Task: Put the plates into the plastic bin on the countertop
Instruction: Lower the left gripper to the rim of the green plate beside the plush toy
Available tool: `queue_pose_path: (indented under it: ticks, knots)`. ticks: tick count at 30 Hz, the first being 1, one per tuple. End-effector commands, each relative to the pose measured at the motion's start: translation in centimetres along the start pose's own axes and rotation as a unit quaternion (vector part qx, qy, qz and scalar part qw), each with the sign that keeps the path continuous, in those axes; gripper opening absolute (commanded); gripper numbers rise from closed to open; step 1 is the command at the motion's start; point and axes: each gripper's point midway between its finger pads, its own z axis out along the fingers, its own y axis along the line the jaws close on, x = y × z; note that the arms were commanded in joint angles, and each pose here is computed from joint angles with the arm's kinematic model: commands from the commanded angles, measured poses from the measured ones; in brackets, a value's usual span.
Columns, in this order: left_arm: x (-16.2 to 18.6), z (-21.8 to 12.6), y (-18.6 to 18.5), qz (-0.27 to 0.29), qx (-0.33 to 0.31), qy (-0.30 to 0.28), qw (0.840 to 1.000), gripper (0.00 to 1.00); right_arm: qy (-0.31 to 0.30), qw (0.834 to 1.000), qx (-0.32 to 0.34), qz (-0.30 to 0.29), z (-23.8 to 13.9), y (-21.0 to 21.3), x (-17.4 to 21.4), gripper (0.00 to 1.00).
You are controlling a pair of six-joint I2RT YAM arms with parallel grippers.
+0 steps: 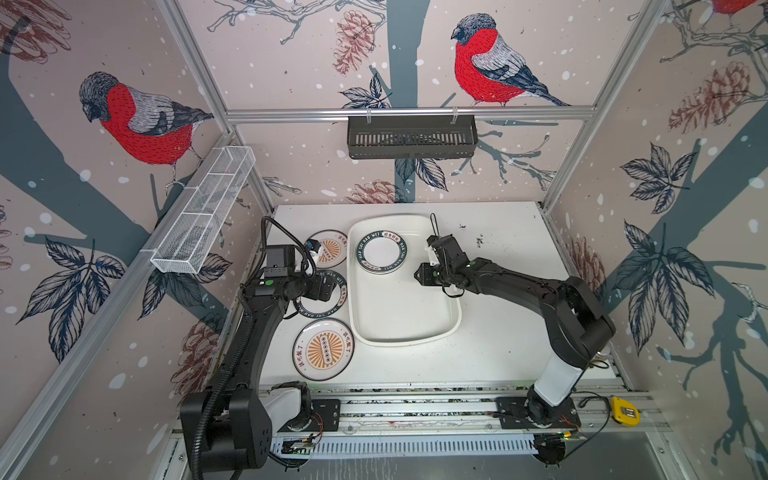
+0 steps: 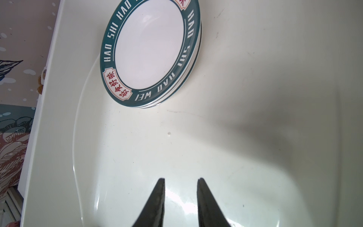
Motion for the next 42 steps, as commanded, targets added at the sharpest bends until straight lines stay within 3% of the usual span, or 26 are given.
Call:
queue_pose_path:
  ticks: [1, 11, 15, 25, 35, 42]
  knots:
    - [1.4, 0.5, -0.9, 0.043, 0.029, 0.017, 0.999, 0.94, -0.014, 1.000, -0.010, 0.000, -0.6, 0.5, -0.5, 0.30]
    - [4.8, 1.3, 0.3, 0.078, 0.006, 0.058, 0.995, 0.93, -0.011, 1.000, -0.018, 0.004, -1.1, 0.9, -0.4, 0.31]
    - [5.6, 1.1, 2.7, 0.032, -0.004, 0.058, 0.998, 0.93, -0.009, 1.000, -0.022, 0.008, -0.8, 1.2, -0.3, 0.31]
    - [7.8, 1.3, 6.1, -0.063, 0.059, 0.091, 0.992, 0.89, -0.008, 0.999, -0.032, 0.004, -0.3, 2.5, 0.0, 0.31]
    - [9.8, 2.7, 8.8, -0.158, 0.132, 0.105, 0.973, 0.86, -0.012, 0.999, -0.046, 0.003, -0.4, 3.0, 0.2, 0.31]
    - [10.3, 3.4, 10.5, -0.191, 0.164, 0.089, 0.964, 0.81, -0.016, 0.998, -0.055, -0.001, -0.7, 3.5, 0.2, 0.31]
